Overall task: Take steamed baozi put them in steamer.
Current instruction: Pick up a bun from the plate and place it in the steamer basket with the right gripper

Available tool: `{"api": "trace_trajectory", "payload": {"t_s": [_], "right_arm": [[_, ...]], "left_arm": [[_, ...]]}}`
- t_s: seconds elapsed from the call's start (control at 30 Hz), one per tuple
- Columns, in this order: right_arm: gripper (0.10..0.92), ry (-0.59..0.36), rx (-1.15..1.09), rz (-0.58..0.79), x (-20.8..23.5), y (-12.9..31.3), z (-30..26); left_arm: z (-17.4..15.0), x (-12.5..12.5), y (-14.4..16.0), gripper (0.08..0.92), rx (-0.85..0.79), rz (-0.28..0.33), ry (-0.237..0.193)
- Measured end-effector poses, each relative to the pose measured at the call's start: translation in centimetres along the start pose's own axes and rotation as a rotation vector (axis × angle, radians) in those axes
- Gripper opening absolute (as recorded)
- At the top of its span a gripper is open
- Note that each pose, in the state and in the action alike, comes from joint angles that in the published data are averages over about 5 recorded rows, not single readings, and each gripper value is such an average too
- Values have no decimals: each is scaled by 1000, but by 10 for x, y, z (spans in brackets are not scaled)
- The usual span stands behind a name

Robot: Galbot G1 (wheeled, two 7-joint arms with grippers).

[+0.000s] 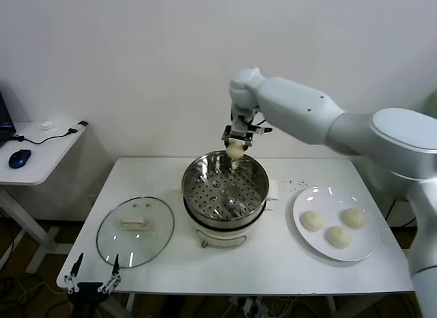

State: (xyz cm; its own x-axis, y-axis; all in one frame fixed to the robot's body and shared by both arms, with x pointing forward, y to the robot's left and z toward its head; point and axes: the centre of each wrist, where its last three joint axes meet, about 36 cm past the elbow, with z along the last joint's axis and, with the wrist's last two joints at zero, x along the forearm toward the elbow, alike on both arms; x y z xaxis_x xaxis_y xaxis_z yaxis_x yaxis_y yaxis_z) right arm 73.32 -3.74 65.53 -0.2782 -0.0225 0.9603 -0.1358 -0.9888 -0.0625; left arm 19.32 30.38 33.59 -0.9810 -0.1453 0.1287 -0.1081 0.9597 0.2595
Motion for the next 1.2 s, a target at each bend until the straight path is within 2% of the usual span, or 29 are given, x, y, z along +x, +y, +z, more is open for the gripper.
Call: {"api": "trace_trajectory", "payload": {"t_s": [0.57, 0.7, 0.9, 1.2], "right_arm": [[612, -45, 68, -50, -65, -14, -28], [675, -51, 75, -47, -72, -16, -30], [809, -53, 86, -37, -67, -16, -27], [823, -51, 39, -28, -21, -1, -4]], "left_arm": [[0, 1, -1, 823, -3, 2, -1], [1, 1, 0, 823, -5, 1, -1], [1, 1, 0, 823, -7, 1, 0], [6, 0, 4, 823, -24, 0, 3]]}}
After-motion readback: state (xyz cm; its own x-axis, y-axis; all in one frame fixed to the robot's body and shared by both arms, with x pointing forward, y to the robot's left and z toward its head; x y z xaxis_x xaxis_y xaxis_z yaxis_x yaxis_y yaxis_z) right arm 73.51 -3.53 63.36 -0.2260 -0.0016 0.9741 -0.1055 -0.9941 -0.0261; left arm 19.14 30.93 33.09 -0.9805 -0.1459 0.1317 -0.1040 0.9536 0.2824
